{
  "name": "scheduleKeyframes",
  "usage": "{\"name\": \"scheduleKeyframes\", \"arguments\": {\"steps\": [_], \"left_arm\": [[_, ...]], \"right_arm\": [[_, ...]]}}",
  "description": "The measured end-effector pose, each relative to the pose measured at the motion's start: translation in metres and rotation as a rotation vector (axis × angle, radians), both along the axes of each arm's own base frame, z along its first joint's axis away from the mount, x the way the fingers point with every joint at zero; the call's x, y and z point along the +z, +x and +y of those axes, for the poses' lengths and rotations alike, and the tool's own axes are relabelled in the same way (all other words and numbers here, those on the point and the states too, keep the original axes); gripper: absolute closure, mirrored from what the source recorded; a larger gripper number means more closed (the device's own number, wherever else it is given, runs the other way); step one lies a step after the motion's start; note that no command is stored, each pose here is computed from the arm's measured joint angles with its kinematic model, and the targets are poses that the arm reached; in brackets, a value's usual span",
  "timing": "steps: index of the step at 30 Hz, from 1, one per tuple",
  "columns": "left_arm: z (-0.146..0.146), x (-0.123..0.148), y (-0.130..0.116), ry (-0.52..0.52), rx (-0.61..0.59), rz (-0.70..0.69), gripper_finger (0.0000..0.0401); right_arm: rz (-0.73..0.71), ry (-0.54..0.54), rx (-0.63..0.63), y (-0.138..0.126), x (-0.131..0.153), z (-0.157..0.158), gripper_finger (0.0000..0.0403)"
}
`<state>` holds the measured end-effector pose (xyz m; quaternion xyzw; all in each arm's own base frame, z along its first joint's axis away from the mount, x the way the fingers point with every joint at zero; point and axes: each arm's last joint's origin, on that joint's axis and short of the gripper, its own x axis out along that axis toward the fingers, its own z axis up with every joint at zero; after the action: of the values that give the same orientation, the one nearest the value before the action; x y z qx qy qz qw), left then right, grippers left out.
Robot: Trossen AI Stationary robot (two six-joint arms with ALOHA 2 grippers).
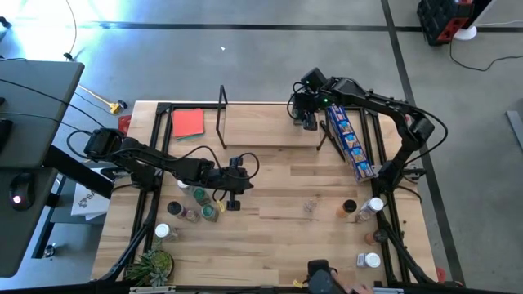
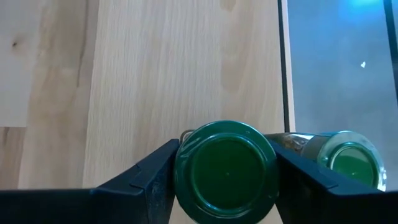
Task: Shelf spices
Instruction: Put the green seasoning bottle on the shelf aligned with the other green seasoning bottle
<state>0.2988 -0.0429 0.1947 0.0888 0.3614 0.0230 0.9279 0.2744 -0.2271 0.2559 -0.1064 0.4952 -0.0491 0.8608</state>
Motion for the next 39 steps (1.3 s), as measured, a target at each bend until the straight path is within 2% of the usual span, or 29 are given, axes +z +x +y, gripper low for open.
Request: {"name": "scheduleKeyframes", "arguments": {"steps": [13,21,25,35,37,39], "left_arm": [[0.0,0.0,0.0,-0.001,-0.001,0.0,0.0401],[0.0,0.0,0.0,-0.001,-0.002,0.0,0.0401],[0.0,0.0,0.0,-0.001,-0.002,0.0,0.0401],[0.0,0.0,0.0,-0.001,-0.002,-0.001,0.0401],[0.0,0.0,0.0,-0.001,-0.002,0.0,0.0401],[0.0,0.0,0.0,-0.002,-0.003,0.0,0.0401]], "right_arm": [[0.0,0.002,-0.003,0.0,0.0,0.0,0.0187],[0.001,0.004,-0.004,0.0,0.0,0.0,0.0145],[0.018,-0.029,-0.015,0.0,0.001,0.0,0.0137],[-0.009,-0.107,-0.03,0.006,0.036,0.016,0.0137],[0.009,-0.087,-0.055,0.007,0.041,0.022,0.0137],[0.062,-0.007,-0.08,0.008,0.043,0.036,0.0139]]}}
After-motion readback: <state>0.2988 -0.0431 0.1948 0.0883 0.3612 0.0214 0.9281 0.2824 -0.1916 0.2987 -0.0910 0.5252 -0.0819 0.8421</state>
